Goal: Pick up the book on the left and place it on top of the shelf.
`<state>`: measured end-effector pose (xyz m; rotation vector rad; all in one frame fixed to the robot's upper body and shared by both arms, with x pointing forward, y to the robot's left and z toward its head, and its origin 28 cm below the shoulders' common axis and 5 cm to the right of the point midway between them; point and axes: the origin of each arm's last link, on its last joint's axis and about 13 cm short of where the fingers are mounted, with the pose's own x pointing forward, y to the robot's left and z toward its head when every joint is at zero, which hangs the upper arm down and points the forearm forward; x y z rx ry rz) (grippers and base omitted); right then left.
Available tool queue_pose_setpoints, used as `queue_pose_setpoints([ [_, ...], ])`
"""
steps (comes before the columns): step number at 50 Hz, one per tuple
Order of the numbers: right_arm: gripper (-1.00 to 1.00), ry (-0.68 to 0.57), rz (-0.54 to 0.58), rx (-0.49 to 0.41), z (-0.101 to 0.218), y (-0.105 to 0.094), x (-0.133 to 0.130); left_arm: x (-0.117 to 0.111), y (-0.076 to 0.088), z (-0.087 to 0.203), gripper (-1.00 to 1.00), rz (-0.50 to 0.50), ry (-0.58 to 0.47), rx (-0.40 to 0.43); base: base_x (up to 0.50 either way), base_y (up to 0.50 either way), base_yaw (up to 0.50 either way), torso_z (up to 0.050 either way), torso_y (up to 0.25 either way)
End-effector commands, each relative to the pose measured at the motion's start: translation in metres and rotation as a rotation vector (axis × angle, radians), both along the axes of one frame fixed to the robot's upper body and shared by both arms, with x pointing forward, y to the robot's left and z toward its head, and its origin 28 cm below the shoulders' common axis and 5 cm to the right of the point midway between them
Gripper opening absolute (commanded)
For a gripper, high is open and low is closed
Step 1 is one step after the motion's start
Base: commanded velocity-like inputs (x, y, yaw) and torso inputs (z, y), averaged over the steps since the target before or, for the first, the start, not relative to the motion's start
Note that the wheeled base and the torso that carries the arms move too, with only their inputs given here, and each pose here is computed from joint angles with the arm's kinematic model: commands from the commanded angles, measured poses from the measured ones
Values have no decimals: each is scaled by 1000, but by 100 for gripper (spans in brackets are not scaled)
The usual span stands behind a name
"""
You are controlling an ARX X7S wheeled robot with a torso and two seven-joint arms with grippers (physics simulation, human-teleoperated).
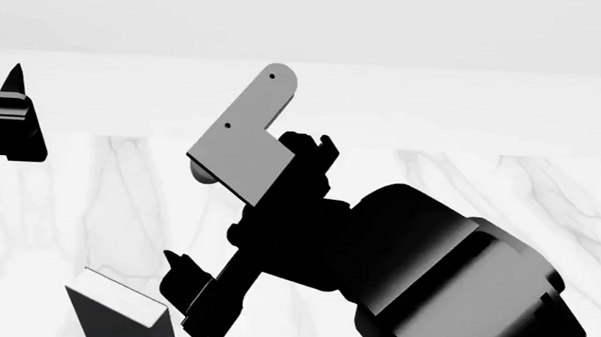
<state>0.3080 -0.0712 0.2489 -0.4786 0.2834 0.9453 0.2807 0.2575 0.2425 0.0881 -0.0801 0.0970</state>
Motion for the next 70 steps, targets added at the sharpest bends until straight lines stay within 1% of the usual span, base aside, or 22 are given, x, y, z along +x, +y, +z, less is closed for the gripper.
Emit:
queue_pose_setpoints([
  [1,100,30,56,1,-7,12,-5,0,0,0,100,-1,1,0,0,0,0,0,0],
  [6,100,45,67,0,-13,18,-5,1,0,0,100,-3,1,-2,0,0,0,0,0],
  [12,100,73,64,-11,-29,27,2,1,0,-1,100,-3,3,-2,0,0,0,0,0],
  [25,100,125,80,-26,-55,46,8,-1,0,-2,100,-10,0,2,0,0,0,0,0],
  [33,100,154,67,-23,-67,54,17,-2,-3,-1,100,-19,-3,4,0,0,0,0,0],
  [42,100,187,40,-14,-81,65,33,-3,-3,-2,100,-26,-4,5,0,0,0,0,0],
  [51,100,208,34,-14,-89,67,37,-4,-4,-2,100,-37,-9,3,0,0,0,0,0],
  [65,100,230,40,-29,-94,68,36,-5,-4,-2,100,-47,-18,-2,0,0,0,0,0],
  [66,100,234,45,-36,-96,68,35,-6,-3,-2,100,-59,-23,-7,0,0,0,0,0],
  [70,100,240,58,-43,-97,69,33,-5,-3,-3,100,-55,-15,2,0,0,0,0,0],
])
